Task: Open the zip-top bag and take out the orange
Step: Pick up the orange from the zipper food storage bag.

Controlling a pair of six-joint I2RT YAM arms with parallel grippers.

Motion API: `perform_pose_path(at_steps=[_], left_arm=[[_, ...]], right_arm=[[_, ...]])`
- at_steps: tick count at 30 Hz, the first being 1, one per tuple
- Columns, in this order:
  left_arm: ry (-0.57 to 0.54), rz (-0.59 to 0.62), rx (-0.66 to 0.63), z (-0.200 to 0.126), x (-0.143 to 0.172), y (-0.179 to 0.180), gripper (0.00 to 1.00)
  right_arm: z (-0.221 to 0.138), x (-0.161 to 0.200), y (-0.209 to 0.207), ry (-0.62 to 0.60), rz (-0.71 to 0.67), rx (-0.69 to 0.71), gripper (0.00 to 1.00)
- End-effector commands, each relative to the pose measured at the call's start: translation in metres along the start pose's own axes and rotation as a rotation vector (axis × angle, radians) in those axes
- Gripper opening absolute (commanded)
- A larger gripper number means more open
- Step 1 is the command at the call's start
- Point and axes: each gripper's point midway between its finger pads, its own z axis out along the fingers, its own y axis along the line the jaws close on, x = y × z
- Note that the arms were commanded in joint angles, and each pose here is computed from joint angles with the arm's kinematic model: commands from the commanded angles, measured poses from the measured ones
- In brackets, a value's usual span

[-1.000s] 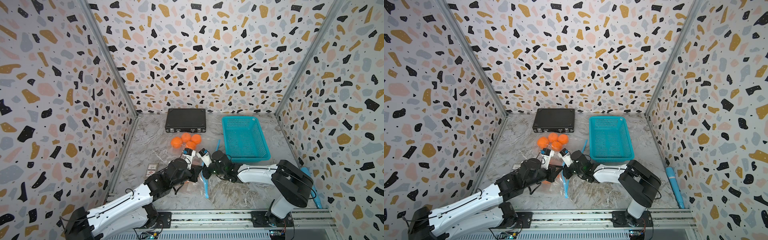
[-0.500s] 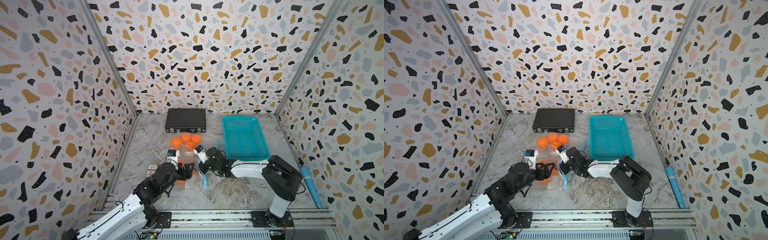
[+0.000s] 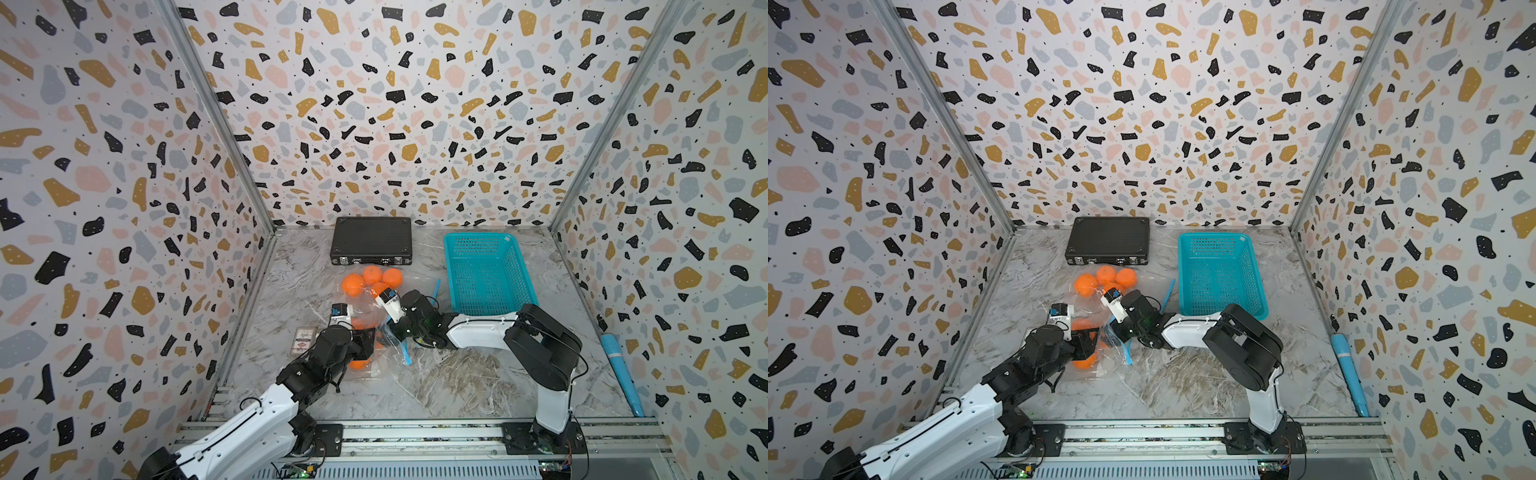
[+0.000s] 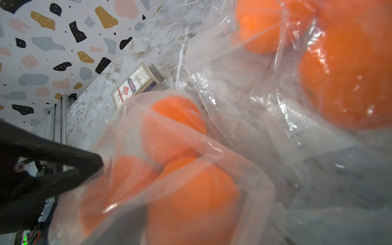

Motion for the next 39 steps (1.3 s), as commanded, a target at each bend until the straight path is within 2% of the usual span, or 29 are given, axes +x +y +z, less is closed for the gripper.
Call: perform_pose_path(at_steps=[1, 4, 8, 9, 10, 15, 17, 22, 29, 34, 39], left_arm=[[-0.015, -0.013, 0.051, 0.005, -0.002, -0.005, 0.51], [-0.02, -0.016, 0.036, 0.006, -0.001, 0.0, 0.51], [-0.026, -0.016, 0.014, 0.005, 0.0, 0.006, 0.46], [-0.024, -0.017, 0.014, 0.005, 0.002, 0.007, 0.45], [-0.021, -0.024, 0.017, 0.005, 0.005, 0.008, 0.45], [-0.014, -0.035, 0.008, 0.006, 0.012, 0.014, 0.45], [-0.008, -0.03, -0.001, 0.006, 0.013, 0.016, 0.45], [0.007, -0.036, -0.009, 0.009, 0.018, 0.018, 0.39], [0.047, -0.03, -0.085, 0.016, 0.025, 0.03, 0.34], [0.078, -0.035, -0.081, 0.025, 0.031, 0.029, 0.24], [0.084, -0.036, -0.078, 0.028, 0.031, 0.027, 0.23]], right_arm=[[0.011, 0.047, -0.024, 0.162, 0.063, 0.085, 0.7], [0.017, 0.054, -0.023, 0.191, 0.073, 0.067, 0.71], [0.018, 0.058, -0.013, 0.209, 0.1, 0.008, 0.72], [0.017, 0.058, -0.007, 0.215, 0.106, -0.018, 0.78], [0.017, 0.06, -0.004, 0.223, 0.111, -0.032, 0.79], [0.021, 0.067, -0.015, 0.273, 0.125, 0.033, 0.79], [0.023, 0.07, -0.015, 0.275, 0.14, 0.03, 0.76], [0.004, 0.065, -0.019, 0.251, 0.142, 0.088, 0.49], [-0.044, 0.058, -0.005, 0.184, 0.126, 0.09, 0.47], [-0.068, 0.062, -0.007, 0.176, 0.12, 0.117, 0.47], [-0.092, 0.051, -0.004, 0.124, 0.106, 0.128, 0.47]])
